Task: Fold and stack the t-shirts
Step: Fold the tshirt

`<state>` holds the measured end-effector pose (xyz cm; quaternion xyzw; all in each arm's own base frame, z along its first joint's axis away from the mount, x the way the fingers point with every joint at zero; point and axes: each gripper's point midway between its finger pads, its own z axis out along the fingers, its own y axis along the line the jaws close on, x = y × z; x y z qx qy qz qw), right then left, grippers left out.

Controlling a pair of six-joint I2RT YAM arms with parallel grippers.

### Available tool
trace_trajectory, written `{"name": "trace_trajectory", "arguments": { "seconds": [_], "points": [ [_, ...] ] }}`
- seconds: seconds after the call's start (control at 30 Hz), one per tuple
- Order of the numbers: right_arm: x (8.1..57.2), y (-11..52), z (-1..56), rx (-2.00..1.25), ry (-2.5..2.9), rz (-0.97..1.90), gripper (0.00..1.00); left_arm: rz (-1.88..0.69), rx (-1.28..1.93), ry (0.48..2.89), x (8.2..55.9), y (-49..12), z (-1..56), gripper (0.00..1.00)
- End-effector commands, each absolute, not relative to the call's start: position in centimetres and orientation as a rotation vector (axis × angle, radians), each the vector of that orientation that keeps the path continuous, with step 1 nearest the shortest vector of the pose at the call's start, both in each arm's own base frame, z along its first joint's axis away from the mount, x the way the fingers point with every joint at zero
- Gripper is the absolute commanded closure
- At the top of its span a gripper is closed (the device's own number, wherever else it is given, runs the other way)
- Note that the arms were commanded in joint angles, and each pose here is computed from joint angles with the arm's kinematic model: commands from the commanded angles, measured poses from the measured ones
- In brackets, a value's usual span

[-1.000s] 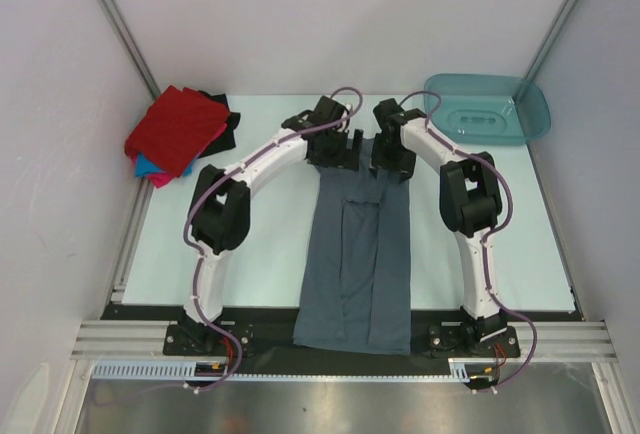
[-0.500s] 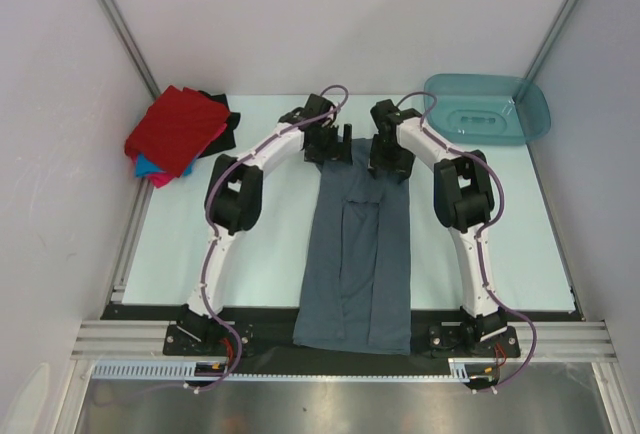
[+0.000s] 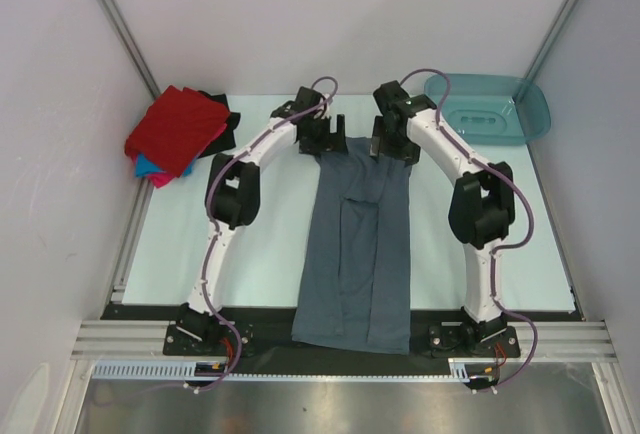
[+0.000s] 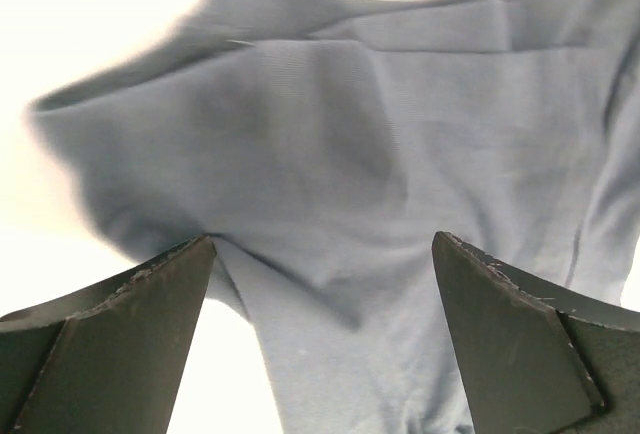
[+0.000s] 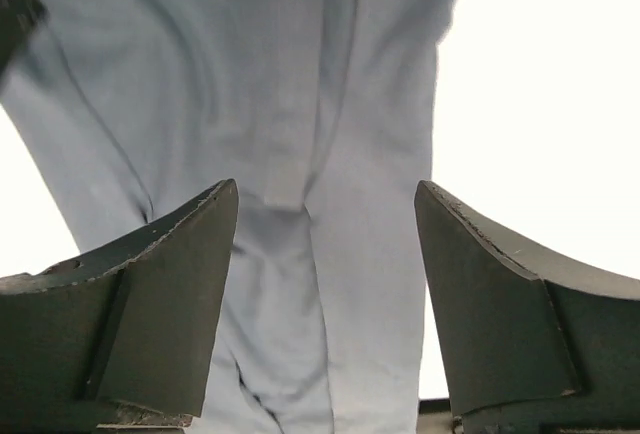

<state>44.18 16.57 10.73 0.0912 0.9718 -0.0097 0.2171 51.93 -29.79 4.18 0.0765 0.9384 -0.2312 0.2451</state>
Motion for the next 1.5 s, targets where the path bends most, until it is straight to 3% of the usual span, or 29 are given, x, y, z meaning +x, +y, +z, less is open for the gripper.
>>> {"name": "trace_trajectory", "arguments": {
  "seconds": [0.0, 0.43, 0.7, 1.0, 1.47],
  "points": [
    [42.7, 15.3, 14.2, 0.224, 2.664, -0.09, 0.23, -0.461, 0.138, 2.541, 55.4, -23.6, 3.3, 0.01],
    [41.0, 14.8, 13.4, 0.238, 2.71, -0.119, 0.22, -0.412, 0.104, 2.485, 57.5, -18.7, 6.1, 0.01],
    [41.2, 15.0, 12.8, 0.259, 2.722, -0.093, 0.23, -0.682, 0.144, 2.343, 56.9, -23.6, 13.0, 0.01],
    [40.5, 15.2, 11.8, 0.246, 2.752, -0.079, 0.23, -1.031, 0.167, 2.188, 57.0, -29.6, 16.5, 0.03],
    [40.3, 14.5, 12.7, 0.277, 2.728, -0.078, 0.23, -1.312, 0.065, 2.277, 56.7, -33.1, 10.6, 0.04]
  ]
}}
